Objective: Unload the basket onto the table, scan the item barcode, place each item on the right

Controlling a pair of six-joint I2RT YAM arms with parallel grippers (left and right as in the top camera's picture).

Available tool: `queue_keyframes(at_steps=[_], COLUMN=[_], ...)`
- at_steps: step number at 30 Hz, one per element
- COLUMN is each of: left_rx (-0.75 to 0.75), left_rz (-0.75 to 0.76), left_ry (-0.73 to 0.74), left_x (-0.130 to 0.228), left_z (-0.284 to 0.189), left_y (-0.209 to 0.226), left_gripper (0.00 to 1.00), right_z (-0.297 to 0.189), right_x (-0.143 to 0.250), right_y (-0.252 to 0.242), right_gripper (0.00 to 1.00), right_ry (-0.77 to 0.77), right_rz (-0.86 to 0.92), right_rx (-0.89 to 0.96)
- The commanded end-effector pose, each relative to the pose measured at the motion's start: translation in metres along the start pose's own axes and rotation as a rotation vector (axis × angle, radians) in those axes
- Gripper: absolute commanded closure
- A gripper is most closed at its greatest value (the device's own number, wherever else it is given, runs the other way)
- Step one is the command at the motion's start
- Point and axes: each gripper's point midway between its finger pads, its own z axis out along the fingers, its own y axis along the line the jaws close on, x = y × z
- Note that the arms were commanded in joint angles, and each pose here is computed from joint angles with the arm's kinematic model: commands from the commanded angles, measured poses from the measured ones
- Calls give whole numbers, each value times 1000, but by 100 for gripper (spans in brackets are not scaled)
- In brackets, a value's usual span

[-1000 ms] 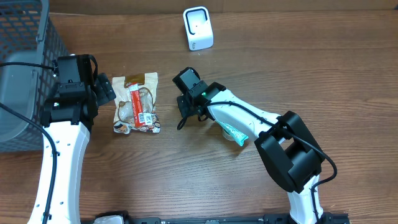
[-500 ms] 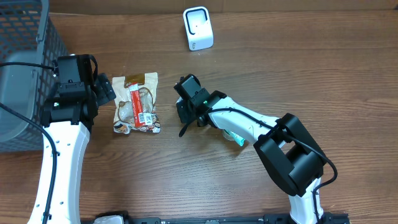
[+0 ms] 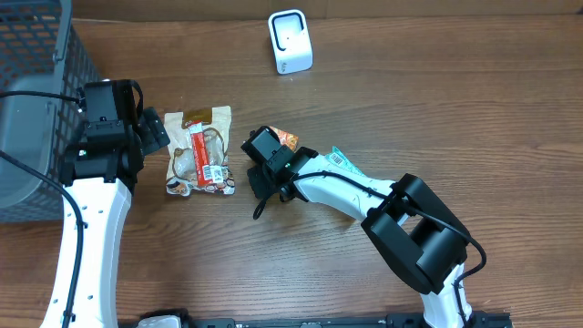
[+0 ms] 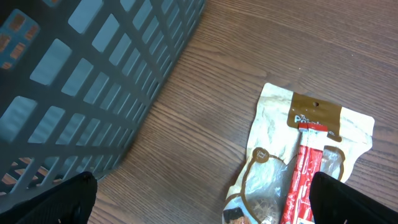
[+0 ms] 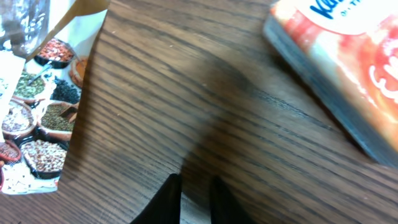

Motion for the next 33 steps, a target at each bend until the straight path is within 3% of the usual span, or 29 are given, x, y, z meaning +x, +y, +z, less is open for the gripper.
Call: queue_keyframes(at_steps=[1, 6, 11, 13, 24, 29, 33], left_rx=[-13, -13, -13, -13, -13, -13, -13], left_rz=[-1, -1, -1, -1, -1, -1, -1], left_ry=[-12, -12, -12, -12, -12, -12, -12], left_x=[-5, -5, -5, -5, -5, -5, -5], left_z=[-1, -1, -1, -1, -1, -1, -1], left_y=[2, 2, 2, 2, 2, 2, 2], left_gripper=[0, 0, 0, 0, 0, 0, 0], right_z=[-2, -60, -78, -79, -41, -18, -18], right_x=[-1, -72, -108, -111, -97, -74, -63], right_y=[4, 2, -51, -80, -107, -83, -58], right_gripper=[78, 73, 72, 72, 62, 54, 54], right_ry=[18, -139, -202, -193, -128, -21, 22], right_rz=[19, 70, 173, 209, 140, 136, 109], right_rx=[-14, -50, -11, -10, 50, -81, -147])
